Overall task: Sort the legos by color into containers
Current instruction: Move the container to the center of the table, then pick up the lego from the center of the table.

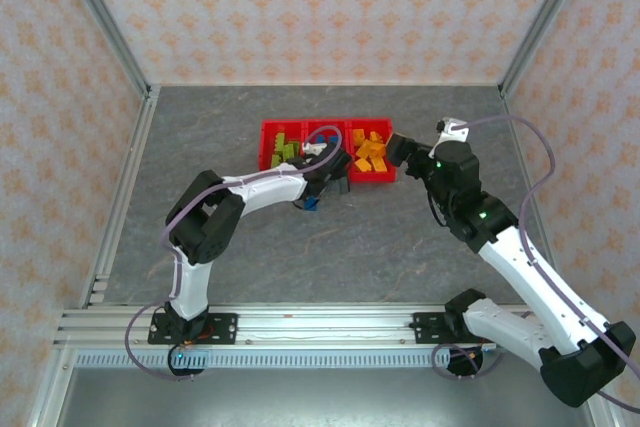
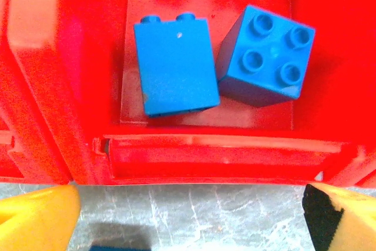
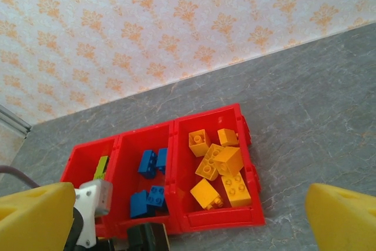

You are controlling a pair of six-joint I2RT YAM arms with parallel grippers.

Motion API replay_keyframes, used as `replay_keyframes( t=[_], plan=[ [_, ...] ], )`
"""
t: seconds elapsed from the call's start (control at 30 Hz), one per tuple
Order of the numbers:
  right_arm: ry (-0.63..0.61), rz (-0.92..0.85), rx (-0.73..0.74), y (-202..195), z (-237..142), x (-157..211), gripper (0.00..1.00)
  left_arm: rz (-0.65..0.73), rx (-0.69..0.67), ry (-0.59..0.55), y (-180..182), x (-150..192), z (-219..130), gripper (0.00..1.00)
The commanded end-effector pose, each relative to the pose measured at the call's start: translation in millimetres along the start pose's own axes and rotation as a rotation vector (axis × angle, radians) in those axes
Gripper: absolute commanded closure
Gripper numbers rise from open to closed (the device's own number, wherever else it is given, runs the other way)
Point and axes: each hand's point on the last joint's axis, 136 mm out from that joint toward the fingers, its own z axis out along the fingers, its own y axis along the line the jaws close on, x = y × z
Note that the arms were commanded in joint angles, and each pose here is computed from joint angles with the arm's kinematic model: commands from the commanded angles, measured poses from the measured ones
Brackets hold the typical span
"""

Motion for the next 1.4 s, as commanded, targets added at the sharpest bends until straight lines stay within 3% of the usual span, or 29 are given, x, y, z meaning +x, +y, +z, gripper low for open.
replay_keyframes(
  t=[0.0,0.27,0.57,0.83,0.93,1.07,1.37],
  plan=[
    [-0.008,-0.024,0.034,-8,-4,2,0.00,0.034,-0.051,0.003,10,0,1,0.00],
    [-0.012,-0.026,0.040,-10,-2,3,0.00,0.016,-0.058,0.049,31,29,-6,0.03],
    [0.006,-0.019,0.026,-5,5,6,0.00,0.008,-0.071,0.068,41,46,-10,0.28],
    [-0.011,-0.021,0.035,-8,-1,2,0.00,0.031,-0.101,0.101,43,60,2,0.37],
    [-0.009,-0.019,0.035,-8,-1,3,0.00,0.051,-0.131,0.100,45,58,7,0.40],
    [-0.015,-0.022,0.039,-8,-2,0,0.00,0.078,-0.157,0.100,44,54,11,0.53],
    [-0.027,-0.027,0.044,-8,-4,-5,0.00,0.101,-0.190,0.072,41,34,2,0.70]
  ],
)
